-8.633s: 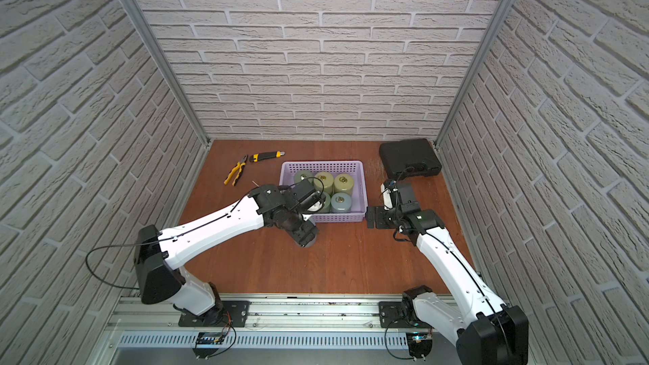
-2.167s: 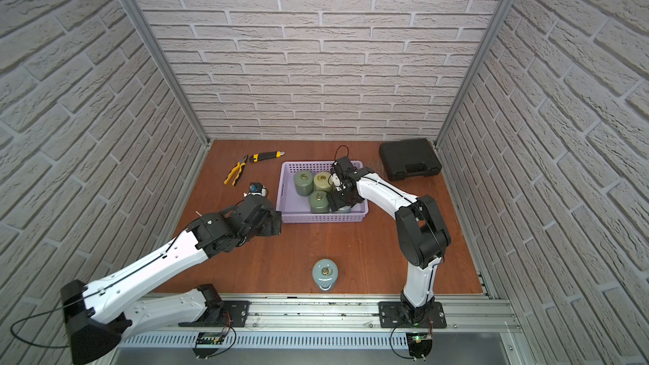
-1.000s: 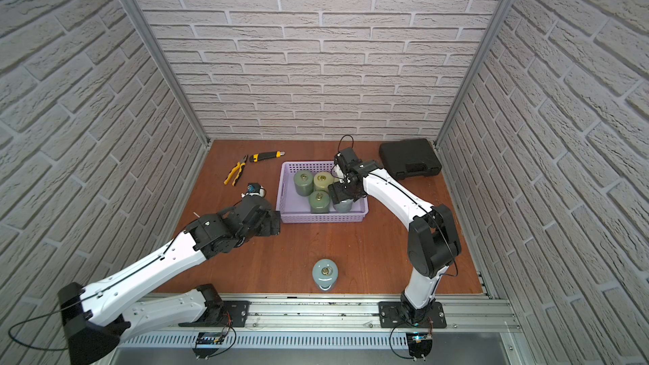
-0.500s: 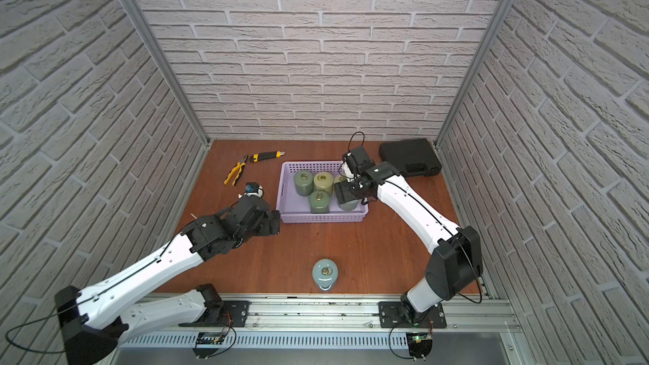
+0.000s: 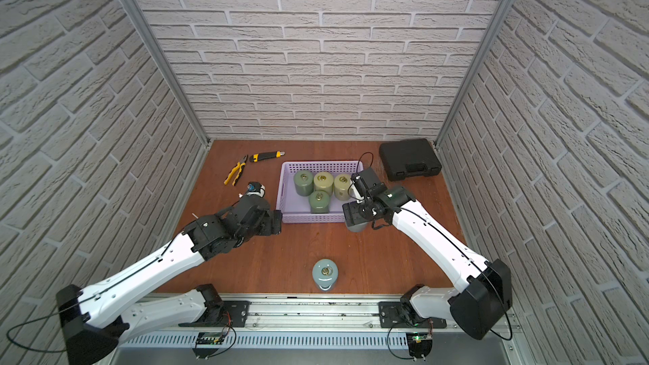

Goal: Take the tea canister out of the basket
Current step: Place the tea canister at the center of the board.

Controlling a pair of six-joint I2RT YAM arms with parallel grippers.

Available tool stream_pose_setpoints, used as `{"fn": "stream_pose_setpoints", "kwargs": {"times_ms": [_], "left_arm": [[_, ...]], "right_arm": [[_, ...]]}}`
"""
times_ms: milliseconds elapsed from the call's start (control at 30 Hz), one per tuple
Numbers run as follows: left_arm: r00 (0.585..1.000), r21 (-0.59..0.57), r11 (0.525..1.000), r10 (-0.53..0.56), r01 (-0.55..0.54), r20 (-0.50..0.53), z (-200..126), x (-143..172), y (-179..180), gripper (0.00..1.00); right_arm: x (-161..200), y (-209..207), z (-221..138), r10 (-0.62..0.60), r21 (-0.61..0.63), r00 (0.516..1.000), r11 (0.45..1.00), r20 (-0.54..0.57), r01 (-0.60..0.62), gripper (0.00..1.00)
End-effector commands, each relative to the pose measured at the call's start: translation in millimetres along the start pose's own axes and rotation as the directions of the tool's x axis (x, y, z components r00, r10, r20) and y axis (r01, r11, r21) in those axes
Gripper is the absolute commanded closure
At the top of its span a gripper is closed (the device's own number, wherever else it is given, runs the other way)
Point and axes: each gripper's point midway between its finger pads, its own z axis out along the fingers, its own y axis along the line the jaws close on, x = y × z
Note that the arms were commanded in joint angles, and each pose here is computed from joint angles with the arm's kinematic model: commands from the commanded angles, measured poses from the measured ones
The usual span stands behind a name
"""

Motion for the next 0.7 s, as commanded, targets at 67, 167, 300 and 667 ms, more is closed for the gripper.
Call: {"fn": "stream_pose_setpoints", "kwargs": {"times_ms": [67,167,300,667], "left_arm": [[1.000,0.021,1.000,0.006,-0.006,0.007,1.8,-6.1,-6.3,0.02],[1.000,0.026,1.000,0.015,-0.015,0.000,4.2,-6.7,-9.8,0.02],[1.000,0.024,0.999,0.027,-0.027,-0.004,6.5,-7.5,-11.5,0.02],[0.998,0.056,0.997,0.053,-0.051,-0.038,11.3,-4.1,-20.4,0.02]], "right_arm": [[7.9,-0.3,-17.8,0.062,-0.005,0.995,0.998,0.080,-0.062,0.53],[20.3,-1.5,-19.9,0.080,-0.004,0.994,0.997,0.079,-0.080,0.54],[35.3,-2.3,-22.4,0.097,-0.002,0.992,0.995,0.080,-0.097,0.54],[71.8,-1.3,-18.9,0.144,0.010,0.987,0.989,0.065,-0.144,0.55]]}}
